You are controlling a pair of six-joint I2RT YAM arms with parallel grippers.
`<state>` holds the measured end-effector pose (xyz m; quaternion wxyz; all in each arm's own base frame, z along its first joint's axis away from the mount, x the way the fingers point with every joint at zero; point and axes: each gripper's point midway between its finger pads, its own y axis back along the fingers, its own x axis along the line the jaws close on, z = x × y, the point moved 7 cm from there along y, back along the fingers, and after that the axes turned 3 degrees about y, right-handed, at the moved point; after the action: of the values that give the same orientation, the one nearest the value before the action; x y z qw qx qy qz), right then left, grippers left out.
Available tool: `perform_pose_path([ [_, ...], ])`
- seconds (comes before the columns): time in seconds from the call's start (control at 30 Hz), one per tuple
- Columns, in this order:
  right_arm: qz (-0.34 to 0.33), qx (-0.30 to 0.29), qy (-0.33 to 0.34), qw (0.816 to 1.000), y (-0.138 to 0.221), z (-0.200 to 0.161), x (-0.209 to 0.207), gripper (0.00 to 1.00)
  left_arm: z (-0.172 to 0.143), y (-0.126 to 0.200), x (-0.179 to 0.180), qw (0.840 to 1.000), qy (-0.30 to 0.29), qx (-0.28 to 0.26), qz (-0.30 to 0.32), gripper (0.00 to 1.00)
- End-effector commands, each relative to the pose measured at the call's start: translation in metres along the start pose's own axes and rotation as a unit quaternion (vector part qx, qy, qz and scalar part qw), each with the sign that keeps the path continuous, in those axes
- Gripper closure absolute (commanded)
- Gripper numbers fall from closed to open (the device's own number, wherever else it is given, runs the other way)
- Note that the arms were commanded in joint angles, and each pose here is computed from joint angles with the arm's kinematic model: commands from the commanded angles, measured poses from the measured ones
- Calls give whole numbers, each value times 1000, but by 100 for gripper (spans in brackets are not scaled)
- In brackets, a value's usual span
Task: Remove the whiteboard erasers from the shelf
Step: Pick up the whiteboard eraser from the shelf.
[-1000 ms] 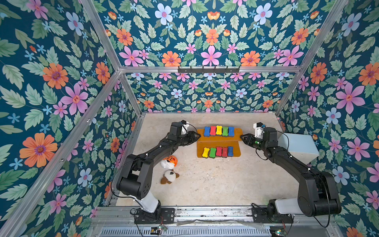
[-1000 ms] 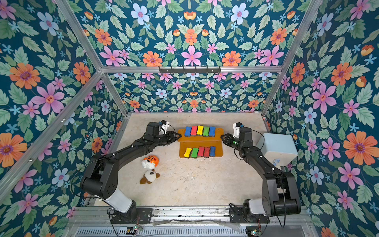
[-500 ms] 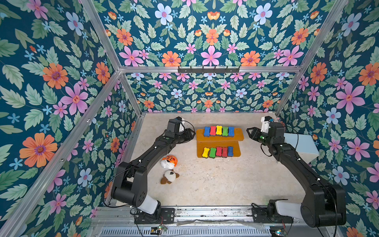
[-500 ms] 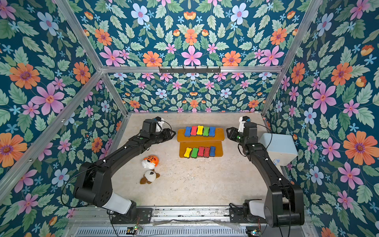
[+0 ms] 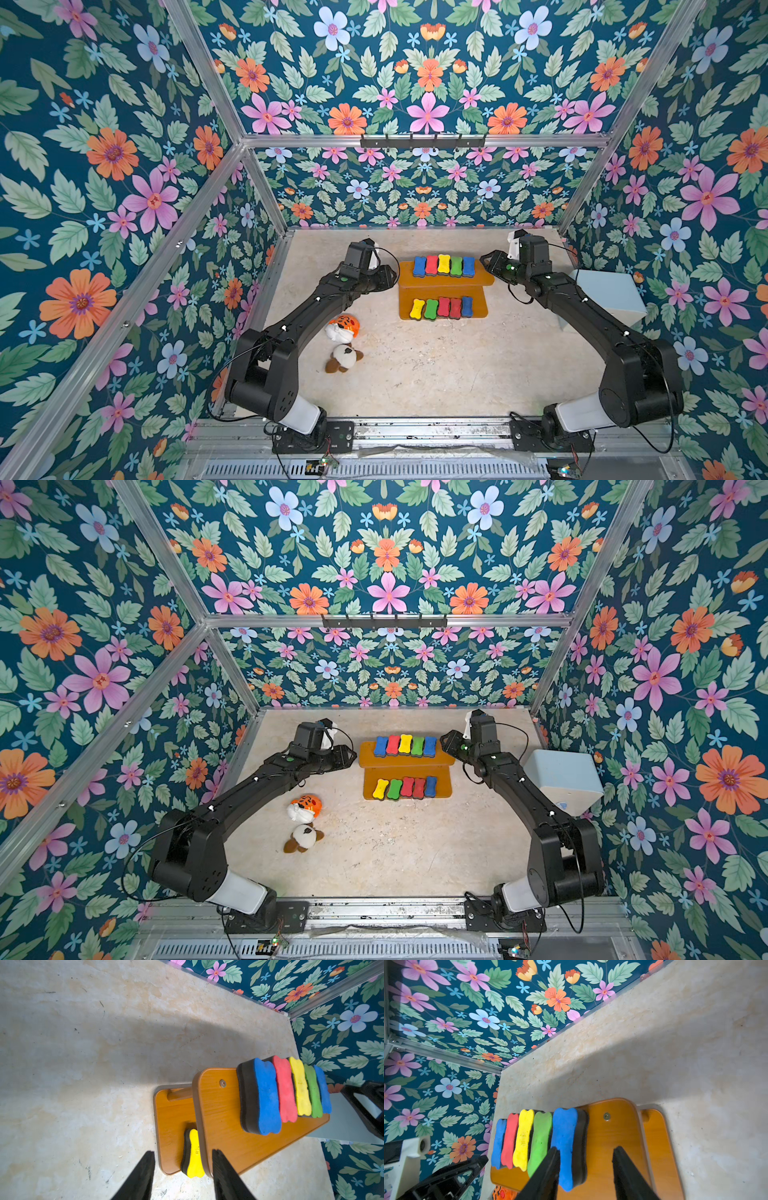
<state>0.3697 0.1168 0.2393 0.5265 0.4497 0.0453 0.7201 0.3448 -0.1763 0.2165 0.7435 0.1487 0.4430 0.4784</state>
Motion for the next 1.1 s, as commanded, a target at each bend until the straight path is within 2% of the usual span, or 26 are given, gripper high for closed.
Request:
perform_pose_path([
  [0.0, -5, 11, -14, 1000, -3, -2, 0, 54, 2, 2, 0, 1000, -11, -3, 5, 50],
  [0.73, 9, 66, -7, 998, -31, -10, 16, 60, -6, -3, 4, 1000, -5, 6, 2, 50],
  [0.87, 6, 75, -6, 997, -35, -13, 13, 64, -7, -3, 5, 1000, -4, 6, 3, 50],
  [1.07, 5, 78, -5, 997, -33, -18, 10, 79, -6, -3, 4, 1000, -7, 5, 4, 50],
])
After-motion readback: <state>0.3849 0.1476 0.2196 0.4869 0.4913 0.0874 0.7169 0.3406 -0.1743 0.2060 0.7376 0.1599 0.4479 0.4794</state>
